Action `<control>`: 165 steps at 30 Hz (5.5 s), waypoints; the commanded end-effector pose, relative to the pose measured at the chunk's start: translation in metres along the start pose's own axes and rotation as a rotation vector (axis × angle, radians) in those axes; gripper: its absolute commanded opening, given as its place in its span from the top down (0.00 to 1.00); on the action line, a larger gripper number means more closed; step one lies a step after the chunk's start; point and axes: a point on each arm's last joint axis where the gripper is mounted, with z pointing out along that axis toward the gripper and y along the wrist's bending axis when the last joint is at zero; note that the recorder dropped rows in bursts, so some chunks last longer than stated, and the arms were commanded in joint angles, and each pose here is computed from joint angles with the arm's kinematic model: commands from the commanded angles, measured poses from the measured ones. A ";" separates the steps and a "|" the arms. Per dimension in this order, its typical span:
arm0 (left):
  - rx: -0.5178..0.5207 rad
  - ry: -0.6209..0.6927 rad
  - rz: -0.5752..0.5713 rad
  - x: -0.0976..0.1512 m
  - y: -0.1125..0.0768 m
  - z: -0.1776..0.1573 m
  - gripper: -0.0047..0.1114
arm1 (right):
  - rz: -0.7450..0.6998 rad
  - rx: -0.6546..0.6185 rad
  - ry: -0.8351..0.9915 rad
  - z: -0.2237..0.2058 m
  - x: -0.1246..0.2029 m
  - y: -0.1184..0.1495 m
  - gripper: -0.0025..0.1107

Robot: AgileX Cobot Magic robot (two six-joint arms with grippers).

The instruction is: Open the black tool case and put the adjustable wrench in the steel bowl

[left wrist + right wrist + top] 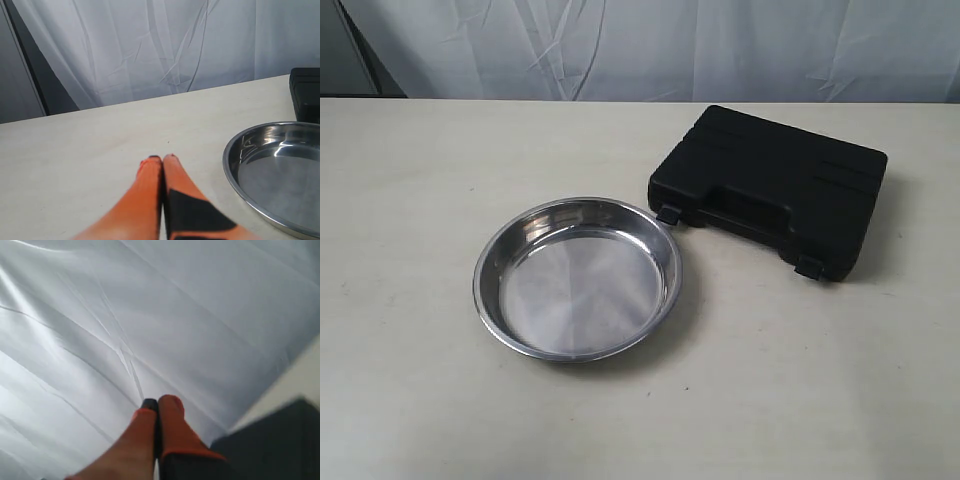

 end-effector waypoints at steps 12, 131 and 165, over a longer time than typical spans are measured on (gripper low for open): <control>0.004 -0.005 -0.004 -0.001 0.000 0.000 0.96 | -0.870 0.010 0.709 0.209 -0.031 0.096 0.98; 0.004 -0.005 -0.004 -0.001 0.000 0.000 0.96 | -0.930 0.069 1.956 0.303 0.209 0.003 0.54; 0.004 -0.005 -0.004 -0.001 0.000 0.000 0.96 | -0.980 0.150 1.958 0.306 0.226 -0.023 0.98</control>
